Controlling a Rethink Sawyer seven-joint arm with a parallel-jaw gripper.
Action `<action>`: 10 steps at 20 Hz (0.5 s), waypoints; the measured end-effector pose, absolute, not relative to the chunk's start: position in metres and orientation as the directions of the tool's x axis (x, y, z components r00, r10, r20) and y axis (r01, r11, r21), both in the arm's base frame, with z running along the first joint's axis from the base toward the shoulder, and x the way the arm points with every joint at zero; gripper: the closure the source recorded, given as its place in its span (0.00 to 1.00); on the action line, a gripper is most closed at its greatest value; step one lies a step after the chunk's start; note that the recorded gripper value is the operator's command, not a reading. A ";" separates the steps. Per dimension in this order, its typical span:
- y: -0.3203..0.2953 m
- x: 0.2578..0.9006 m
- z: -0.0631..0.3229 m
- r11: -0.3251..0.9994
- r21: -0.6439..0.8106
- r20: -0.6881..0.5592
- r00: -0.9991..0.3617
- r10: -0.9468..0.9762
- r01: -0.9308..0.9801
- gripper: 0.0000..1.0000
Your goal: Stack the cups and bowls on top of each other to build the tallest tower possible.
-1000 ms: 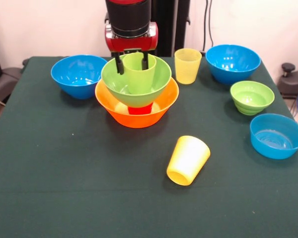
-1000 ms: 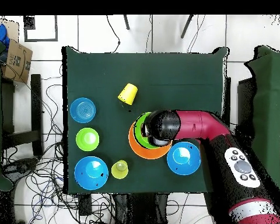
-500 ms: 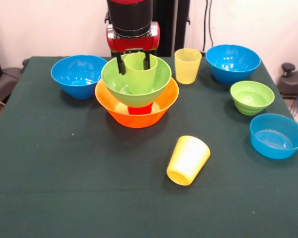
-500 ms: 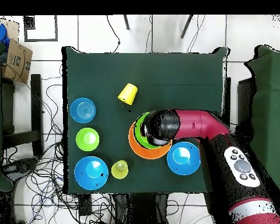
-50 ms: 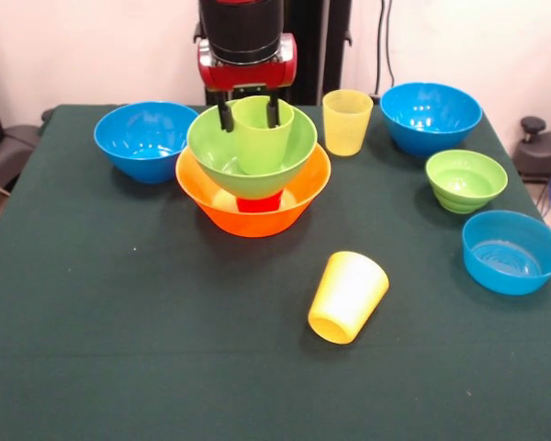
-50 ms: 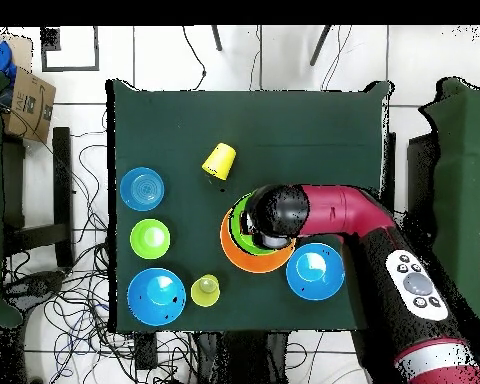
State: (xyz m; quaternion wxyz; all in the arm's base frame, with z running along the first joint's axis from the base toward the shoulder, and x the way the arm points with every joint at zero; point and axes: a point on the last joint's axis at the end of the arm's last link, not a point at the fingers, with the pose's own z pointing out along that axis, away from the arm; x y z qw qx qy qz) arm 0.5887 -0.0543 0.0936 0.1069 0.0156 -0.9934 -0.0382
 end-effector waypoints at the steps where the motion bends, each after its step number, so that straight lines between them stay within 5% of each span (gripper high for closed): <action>1: -0.054 0.590 0.095 0.996 0.080 0.217 -0.975 -0.040 -0.023 0.00; 10: -0.068 0.599 0.116 0.997 0.077 0.245 -0.969 -0.030 -0.012 0.00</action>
